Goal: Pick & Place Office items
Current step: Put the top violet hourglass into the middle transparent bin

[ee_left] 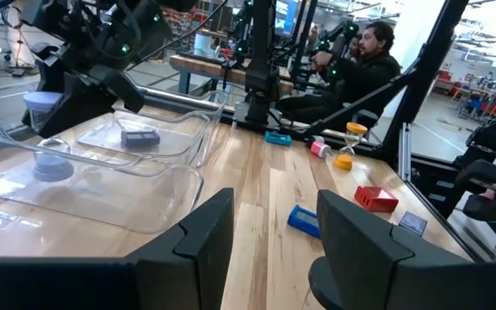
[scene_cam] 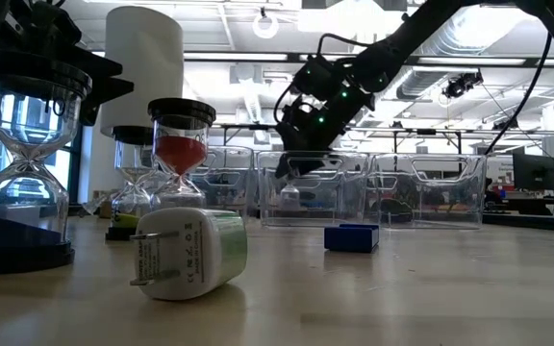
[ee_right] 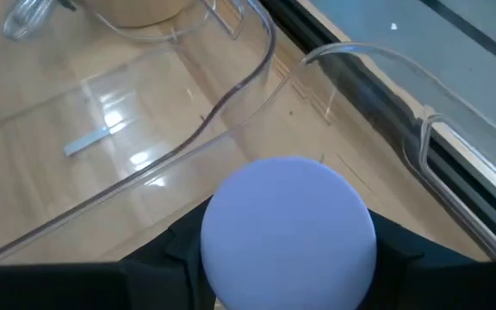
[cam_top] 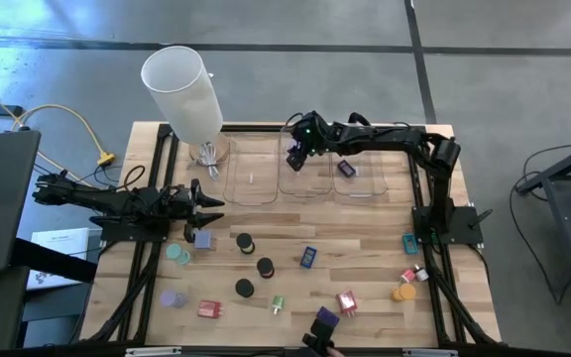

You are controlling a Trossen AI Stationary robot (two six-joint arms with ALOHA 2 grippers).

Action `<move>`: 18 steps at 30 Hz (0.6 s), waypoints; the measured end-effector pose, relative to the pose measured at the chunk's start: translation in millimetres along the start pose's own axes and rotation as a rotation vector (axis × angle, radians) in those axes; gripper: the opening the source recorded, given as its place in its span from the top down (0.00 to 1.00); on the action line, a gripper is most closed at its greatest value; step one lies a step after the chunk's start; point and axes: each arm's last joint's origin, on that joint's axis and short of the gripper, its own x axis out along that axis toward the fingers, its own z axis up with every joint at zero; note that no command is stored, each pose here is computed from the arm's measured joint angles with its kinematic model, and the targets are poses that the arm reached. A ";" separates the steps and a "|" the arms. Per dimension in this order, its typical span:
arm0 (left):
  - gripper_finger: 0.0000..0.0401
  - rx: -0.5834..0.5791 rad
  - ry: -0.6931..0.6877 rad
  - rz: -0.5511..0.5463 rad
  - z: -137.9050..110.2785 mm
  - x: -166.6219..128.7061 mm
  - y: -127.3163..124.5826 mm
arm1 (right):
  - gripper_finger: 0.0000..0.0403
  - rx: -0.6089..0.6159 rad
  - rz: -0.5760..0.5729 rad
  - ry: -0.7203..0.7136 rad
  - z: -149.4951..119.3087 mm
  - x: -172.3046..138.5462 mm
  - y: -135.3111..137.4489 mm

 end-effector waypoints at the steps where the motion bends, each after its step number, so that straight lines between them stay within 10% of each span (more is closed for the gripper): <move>1: 0.59 0.000 0.000 0.000 0.0 0.0 0.0 | 0.55 0.000 -0.001 0.005 -0.5 0.0 -0.2; 18: 0.59 0.000 0.000 0.000 0.0 0.0 0.0 | 0.53 -0.008 -0.009 0.020 -2.1 0.2 -0.7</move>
